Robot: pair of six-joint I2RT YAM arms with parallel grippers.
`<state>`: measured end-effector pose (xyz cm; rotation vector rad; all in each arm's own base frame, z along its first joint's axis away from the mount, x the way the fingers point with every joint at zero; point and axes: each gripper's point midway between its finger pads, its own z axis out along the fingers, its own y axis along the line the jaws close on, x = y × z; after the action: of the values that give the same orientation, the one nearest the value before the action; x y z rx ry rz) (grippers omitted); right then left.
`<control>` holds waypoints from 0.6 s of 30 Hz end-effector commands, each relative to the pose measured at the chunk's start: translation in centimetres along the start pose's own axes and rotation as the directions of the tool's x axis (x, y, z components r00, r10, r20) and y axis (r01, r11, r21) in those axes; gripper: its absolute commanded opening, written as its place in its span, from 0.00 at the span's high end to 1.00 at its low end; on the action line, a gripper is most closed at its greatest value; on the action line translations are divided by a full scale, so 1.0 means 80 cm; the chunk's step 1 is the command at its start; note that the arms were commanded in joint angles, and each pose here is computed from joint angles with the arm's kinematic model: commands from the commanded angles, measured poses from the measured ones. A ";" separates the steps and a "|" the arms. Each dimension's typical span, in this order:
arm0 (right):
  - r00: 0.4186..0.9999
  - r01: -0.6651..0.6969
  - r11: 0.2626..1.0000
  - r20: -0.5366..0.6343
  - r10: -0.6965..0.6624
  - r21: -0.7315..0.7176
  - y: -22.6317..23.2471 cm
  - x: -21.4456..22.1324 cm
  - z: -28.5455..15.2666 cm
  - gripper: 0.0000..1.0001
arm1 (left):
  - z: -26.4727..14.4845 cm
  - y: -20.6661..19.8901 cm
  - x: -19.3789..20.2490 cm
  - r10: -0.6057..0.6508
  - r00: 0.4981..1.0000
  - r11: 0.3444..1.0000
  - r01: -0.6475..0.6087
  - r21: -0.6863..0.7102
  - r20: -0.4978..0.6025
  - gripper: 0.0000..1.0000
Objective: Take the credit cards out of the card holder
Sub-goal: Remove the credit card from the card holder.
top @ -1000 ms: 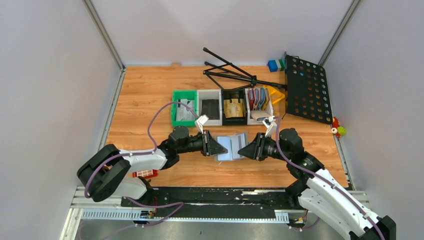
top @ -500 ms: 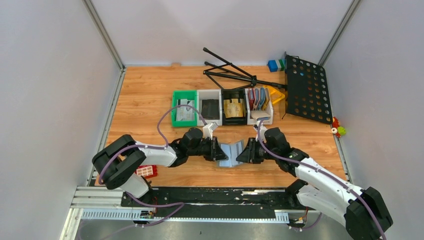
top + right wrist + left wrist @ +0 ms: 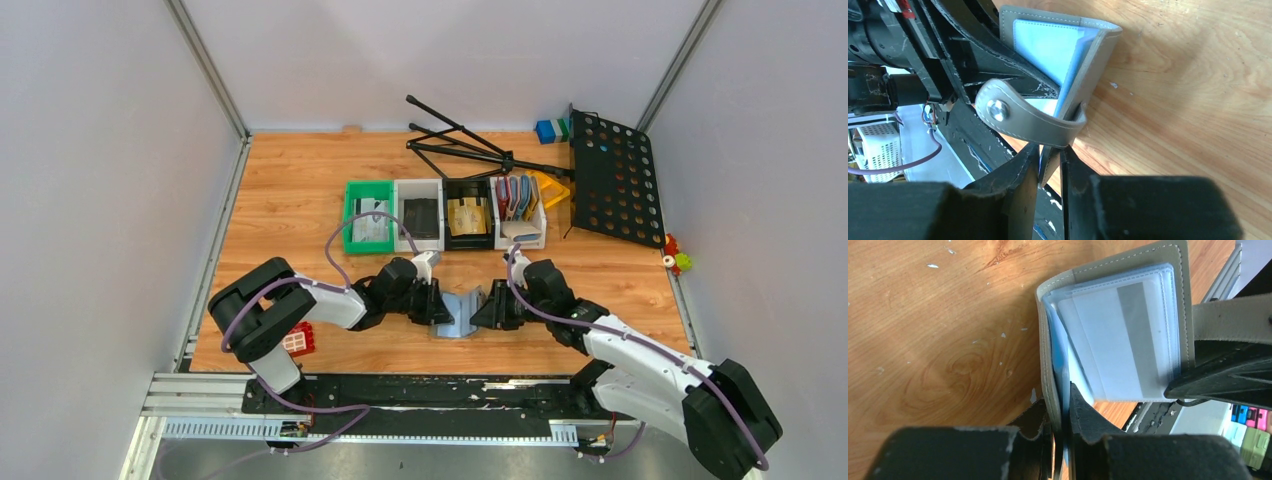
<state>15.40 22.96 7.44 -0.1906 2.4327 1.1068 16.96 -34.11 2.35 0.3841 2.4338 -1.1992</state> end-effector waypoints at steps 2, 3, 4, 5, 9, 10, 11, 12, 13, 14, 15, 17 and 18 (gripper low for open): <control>0.998 0.035 0.998 0.046 -0.033 -0.043 0.007 -0.009 0.006 0.80 | 0.008 0.016 0.009 0.047 0.999 0.997 -0.048 -0.058 -0.027 0.86; 0.998 0.035 0.998 0.047 -0.033 -0.050 0.010 -0.009 0.005 0.79 | 0.008 0.017 0.009 0.048 0.998 0.997 -0.049 -0.061 -0.028 0.86; 0.998 0.037 0.998 0.050 -0.034 -0.059 0.012 -0.010 0.003 0.79 | 0.009 0.017 0.010 0.048 0.998 0.997 -0.050 -0.062 -0.030 0.86; 0.996 0.053 0.995 0.070 -0.048 -0.083 0.019 -0.015 0.002 0.79 | 0.009 0.017 0.011 0.048 0.998 0.997 -0.050 -0.062 -0.033 0.86; 0.994 0.079 0.987 0.086 -0.068 -0.137 0.033 -0.018 -0.003 0.81 | 0.011 0.016 0.012 0.051 0.998 0.997 -0.053 -0.059 -0.040 0.87; 0.993 0.084 0.985 0.089 -0.072 -0.150 0.036 -0.018 -0.003 0.83 | 0.011 0.015 0.012 0.052 0.998 0.997 -0.054 -0.057 -0.041 0.87; 0.993 0.088 0.984 0.089 -0.074 -0.157 0.038 -0.018 -0.004 0.84 | 0.012 0.014 0.012 0.052 0.998 0.997 -0.054 -0.055 -0.041 0.87; 0.994 0.084 0.984 0.087 -0.071 -0.158 0.038 -0.018 -0.004 0.86 | 0.012 0.013 0.011 0.053 0.998 0.997 -0.055 -0.052 -0.040 0.87; 0.994 0.083 0.985 0.085 -0.071 -0.153 0.036 -0.017 -0.003 0.89 | 0.013 0.012 0.012 0.054 0.998 0.997 -0.056 -0.050 -0.041 0.87; 0.994 0.079 0.987 0.082 -0.068 -0.142 0.034 -0.017 -0.002 0.91 | 0.013 0.011 0.011 0.054 0.998 0.997 -0.056 -0.048 -0.041 0.87; 0.995 0.074 0.989 0.075 -0.065 -0.131 0.031 -0.016 -0.001 0.92 | 0.013 0.010 0.011 0.055 0.998 0.997 -0.057 -0.048 -0.041 0.87; 0.996 0.071 0.988 0.066 -0.063 -0.133 0.031 -0.015 0.002 0.93 | 0.013 0.009 0.011 0.057 0.997 0.997 -0.059 -0.044 -0.043 0.87; 0.996 0.070 0.988 0.063 -0.062 -0.139 0.032 -0.015 0.002 0.94 | 0.014 0.007 0.010 0.058 0.997 0.997 -0.060 -0.042 -0.043 0.87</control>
<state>15.27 23.45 7.85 -0.2246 2.3649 1.1676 17.05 -34.92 2.37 0.4233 2.4217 -1.1960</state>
